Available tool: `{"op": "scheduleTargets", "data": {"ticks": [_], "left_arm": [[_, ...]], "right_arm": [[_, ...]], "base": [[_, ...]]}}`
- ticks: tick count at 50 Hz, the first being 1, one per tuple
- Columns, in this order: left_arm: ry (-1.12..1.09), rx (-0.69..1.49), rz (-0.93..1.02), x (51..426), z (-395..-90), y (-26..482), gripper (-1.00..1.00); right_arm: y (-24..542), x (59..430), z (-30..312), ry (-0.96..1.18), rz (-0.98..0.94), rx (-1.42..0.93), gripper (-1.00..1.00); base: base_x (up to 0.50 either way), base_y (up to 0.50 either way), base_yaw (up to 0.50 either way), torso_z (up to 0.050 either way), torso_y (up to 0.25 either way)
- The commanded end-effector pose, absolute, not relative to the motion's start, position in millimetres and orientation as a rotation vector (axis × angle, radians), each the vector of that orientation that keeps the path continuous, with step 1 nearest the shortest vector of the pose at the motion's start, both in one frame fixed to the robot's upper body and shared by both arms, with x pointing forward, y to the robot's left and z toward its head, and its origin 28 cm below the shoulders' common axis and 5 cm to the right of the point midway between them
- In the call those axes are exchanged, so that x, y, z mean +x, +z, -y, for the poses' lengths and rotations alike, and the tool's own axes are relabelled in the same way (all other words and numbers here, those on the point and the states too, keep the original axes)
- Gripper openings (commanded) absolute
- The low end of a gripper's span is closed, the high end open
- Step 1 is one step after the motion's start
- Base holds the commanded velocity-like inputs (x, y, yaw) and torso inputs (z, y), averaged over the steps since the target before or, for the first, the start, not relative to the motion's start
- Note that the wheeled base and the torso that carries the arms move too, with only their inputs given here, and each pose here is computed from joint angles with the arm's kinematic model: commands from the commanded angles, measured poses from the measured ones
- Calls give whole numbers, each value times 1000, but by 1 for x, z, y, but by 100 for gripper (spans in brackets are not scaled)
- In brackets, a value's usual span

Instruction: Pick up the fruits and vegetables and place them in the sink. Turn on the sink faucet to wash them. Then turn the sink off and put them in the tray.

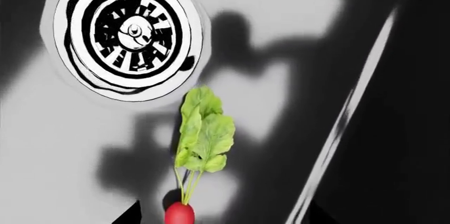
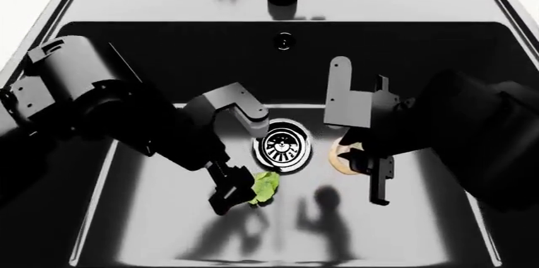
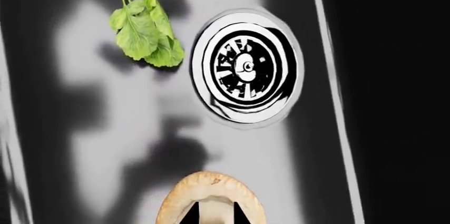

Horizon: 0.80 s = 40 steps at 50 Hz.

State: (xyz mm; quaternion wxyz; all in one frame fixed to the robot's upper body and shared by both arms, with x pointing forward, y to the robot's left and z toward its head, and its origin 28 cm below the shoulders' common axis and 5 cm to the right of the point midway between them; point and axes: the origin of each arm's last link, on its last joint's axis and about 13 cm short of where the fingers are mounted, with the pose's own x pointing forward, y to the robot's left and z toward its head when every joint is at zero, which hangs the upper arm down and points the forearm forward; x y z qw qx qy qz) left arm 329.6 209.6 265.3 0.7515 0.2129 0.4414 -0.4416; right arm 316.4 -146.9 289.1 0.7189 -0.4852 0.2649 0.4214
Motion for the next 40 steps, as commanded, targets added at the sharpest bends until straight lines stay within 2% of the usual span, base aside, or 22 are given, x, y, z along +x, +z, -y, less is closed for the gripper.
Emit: {"op": "scheduleTargets", "data": {"ticks": [1,16,24,38,39,40], "left_arm": [[-955,529,-1072,333,-210,247,100],[-926,640,-1187,340,-212,225,100],[-856,668,-1117,355,-206,217,100],[-898,688,-1081,363,-191,204,100],[-901,687,-1083,363,-191,203,-100],[-905,688,-1085,362,-191,202,-100]], "right_arm": [[301,310,151,915,-553,-1075,-100],[303,310,156,914,-546,-1067,-100],[299,313,156,917,-548,-1061,-100],[293,317,155,920,-555,-1058,-100],[293,317,155,920,-555,-1057,-100],[293,317,155,920,-554,-1057,-100]], "base": [[0,0,0,0,0],[0,0,0,0,0],[0,0,0,0,0],[0,0,0,-1,-1],[0,0,0,0,0],[0,0,0,0,0]]}}
